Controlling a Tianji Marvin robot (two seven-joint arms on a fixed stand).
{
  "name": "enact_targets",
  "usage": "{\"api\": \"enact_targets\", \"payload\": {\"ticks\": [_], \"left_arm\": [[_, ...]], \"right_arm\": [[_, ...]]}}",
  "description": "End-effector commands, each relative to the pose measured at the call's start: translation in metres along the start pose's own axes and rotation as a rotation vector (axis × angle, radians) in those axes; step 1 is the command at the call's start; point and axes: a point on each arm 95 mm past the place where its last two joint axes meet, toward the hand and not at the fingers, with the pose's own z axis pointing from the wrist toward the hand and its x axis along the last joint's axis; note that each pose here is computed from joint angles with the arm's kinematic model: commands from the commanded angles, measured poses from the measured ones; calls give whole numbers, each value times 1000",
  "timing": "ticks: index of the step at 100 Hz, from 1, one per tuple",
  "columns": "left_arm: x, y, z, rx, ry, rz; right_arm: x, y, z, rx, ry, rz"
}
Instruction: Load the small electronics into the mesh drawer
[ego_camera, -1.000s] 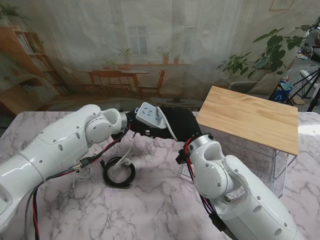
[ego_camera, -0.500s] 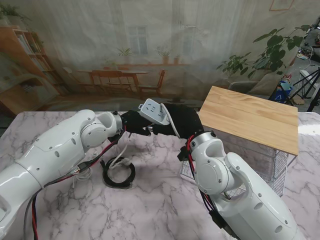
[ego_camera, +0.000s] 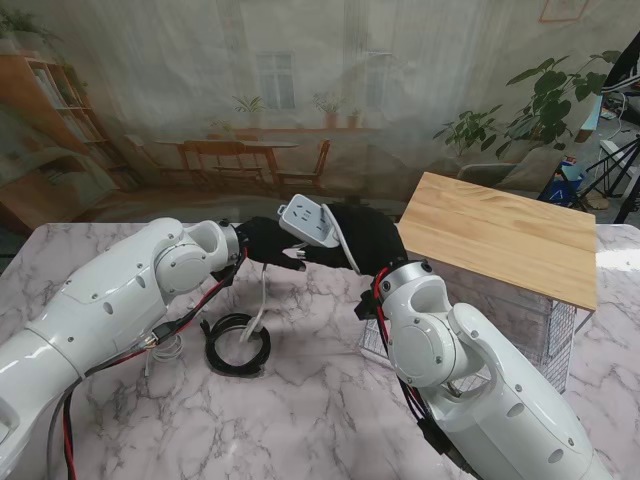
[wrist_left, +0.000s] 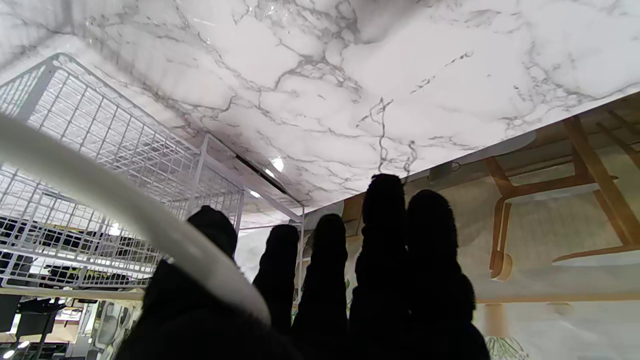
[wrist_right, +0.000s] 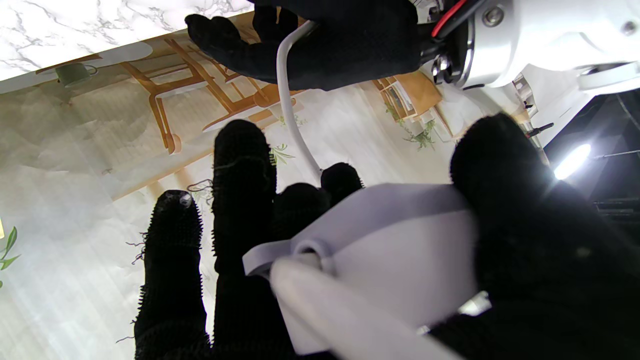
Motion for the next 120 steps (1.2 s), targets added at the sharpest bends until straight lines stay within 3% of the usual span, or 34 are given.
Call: {"api": "enact_targets", "payload": {"ticks": [1,20,45,65,83,104,120], "left_arm": [[2,0,1,-9,0,4],[5,0,3,-37,3,-16],[26,-1,6,-11,106,-1],[41,-8,-6,20,169,23],[35,-12,-12,41,138,32],[28,-5,-9,44,112,19],[24,-4,-10,16,92,15]], "right_arm": [[2,3,0,-15,0,-1],[2,4,2,-23,-2,-3],[0,8,8,-40,-25,-12],[-5,10,11,-53,-47,-22],[-5,10,11,-56,-49,-22],[-5,10,11,-54,-47,-20],[-5,10,11,-52,-48,-22]]}}
